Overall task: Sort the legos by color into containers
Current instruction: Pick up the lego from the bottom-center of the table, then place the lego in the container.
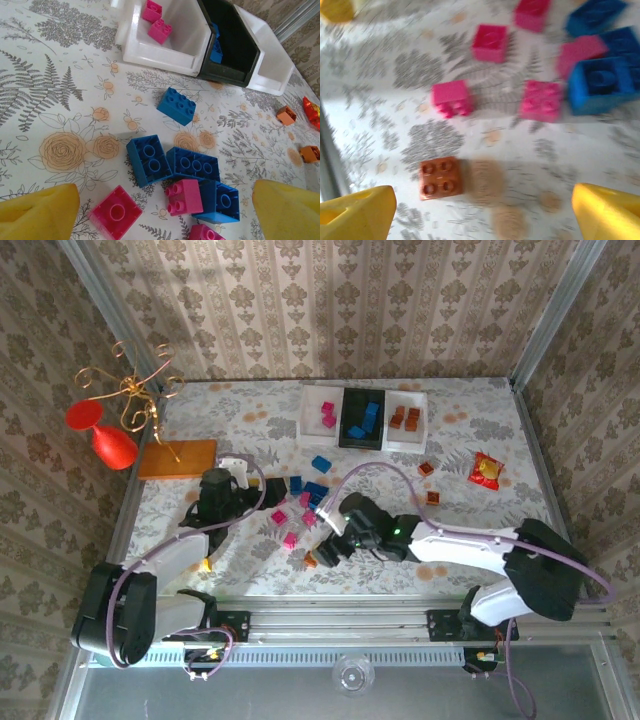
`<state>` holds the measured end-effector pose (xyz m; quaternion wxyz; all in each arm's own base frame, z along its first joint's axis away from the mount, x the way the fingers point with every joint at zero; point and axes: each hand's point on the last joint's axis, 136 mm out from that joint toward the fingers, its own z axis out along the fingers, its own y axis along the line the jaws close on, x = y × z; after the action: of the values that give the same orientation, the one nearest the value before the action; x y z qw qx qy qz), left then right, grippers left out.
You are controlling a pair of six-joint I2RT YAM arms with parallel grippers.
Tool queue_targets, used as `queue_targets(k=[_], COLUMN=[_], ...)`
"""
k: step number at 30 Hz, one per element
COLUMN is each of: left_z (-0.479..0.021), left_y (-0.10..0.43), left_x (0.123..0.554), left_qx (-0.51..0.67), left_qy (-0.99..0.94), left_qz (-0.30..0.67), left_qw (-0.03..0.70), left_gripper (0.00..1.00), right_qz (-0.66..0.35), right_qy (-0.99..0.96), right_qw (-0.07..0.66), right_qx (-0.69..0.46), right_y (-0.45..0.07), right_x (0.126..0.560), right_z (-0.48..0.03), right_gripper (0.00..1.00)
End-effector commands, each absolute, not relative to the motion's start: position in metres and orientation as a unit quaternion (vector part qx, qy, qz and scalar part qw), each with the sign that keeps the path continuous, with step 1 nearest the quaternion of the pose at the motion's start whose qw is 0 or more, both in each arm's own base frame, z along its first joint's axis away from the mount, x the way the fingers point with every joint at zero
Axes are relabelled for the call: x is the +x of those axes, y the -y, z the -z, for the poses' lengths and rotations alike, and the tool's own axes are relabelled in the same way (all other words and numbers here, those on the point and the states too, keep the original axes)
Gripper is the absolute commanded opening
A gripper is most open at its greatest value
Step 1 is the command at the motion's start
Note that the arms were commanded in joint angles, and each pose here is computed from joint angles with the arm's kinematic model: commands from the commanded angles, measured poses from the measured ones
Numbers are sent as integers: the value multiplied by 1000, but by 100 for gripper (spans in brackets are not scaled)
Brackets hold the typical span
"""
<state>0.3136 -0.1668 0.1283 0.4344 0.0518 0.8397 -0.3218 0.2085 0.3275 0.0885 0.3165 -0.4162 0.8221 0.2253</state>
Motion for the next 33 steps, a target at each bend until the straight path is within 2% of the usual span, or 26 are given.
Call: queue_targets(k=[1, 7, 15, 19, 25, 29, 33], left_z=[-132, -130, -128, -129, -132, -138, -138], left_y=[166, 165, 166, 166, 170, 184, 200], left_x=[315, 316, 316, 316, 316, 313, 308], left_qx=[40, 38, 38, 38, 45, 67, 94], left_qy=[-836, -838, -839, -840, -835, -824, -822], left_qz=[336, 336, 337, 337, 347, 371, 378], left_qw=[432, 429, 425, 425, 425, 422, 415], left_gripper=[91, 90, 90, 90, 90, 90, 90], right_qz=[-219, -210, -218, -223, -199, -192, -197], right_qy=[-801, -801, -801, -811, -849, -860, -849], right_qw=[294, 277, 264, 273, 350, 438, 490], right_qx=[-473, -487, -491, -467, -343, -176, -14], right_y=[-351, -367, -377, -366, -302, -232, -166], right_x=[191, 191, 191, 199, 254, 314, 368], right_z=[-68, -44, -32, -40, -82, -135, -171], right_gripper=[92, 84, 46, 36, 32, 32, 31])
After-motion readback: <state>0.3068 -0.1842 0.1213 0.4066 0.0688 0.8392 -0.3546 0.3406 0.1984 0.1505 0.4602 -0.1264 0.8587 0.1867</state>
